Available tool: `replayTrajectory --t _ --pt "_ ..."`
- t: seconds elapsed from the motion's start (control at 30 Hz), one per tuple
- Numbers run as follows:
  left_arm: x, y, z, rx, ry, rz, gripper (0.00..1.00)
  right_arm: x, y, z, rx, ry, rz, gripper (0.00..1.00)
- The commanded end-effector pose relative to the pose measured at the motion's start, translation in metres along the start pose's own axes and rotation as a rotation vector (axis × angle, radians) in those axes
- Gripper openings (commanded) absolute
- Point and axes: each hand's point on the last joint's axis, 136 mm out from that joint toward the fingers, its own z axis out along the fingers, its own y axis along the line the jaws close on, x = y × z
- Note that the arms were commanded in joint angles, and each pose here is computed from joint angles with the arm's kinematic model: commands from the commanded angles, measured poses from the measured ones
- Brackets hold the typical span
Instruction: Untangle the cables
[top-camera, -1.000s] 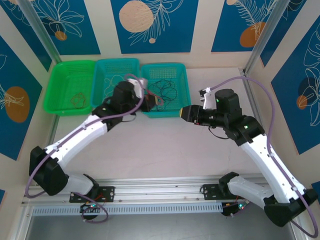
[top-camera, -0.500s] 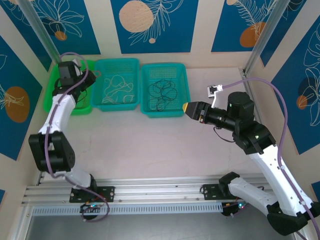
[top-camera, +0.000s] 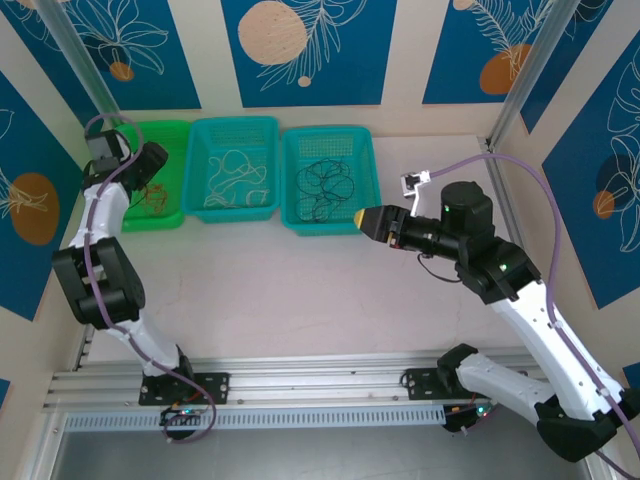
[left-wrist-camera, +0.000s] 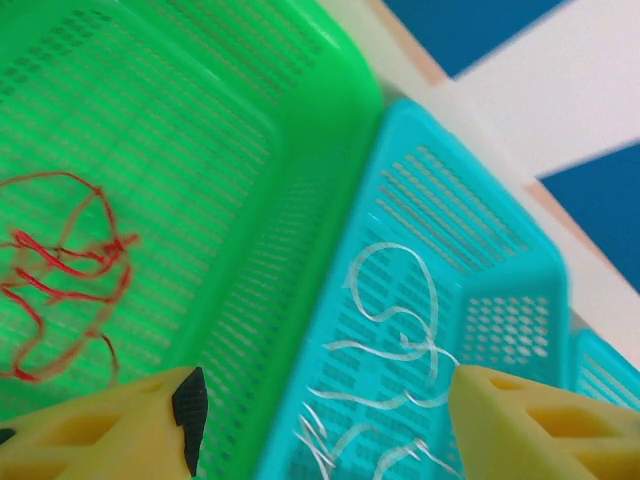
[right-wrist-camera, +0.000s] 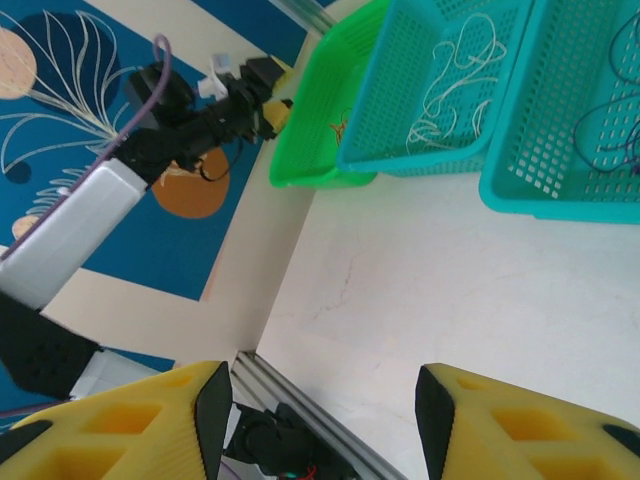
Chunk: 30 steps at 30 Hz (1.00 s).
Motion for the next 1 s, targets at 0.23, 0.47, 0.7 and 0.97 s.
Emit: replayTrajectory --t 0.23,0.47,0.7,0.97 --pt "0.143 -0.169 -0.108 0.631 0.184 0.381 0.67 -0.001 0.023 0.026 -0.058 0.048 -0.088 0.54" --pt "0.257 -0.190 -0.174 0.861 0.260 0.682 0.78 0.004 0.016 0.034 -0.031 0.058 -0.113 0.54" --pt "0.254 -0.134 -0.191 0.683 -0.102 0.887 1.00 0.002 -0.039 0.029 0.196 -0.001 -0.253 0.67" --pt "0.172 -0.008 -0.148 -0.158 -0.436 0.835 1.00 -0.032 -0.163 0.007 0.637 -0.219 -0.492 0.79"
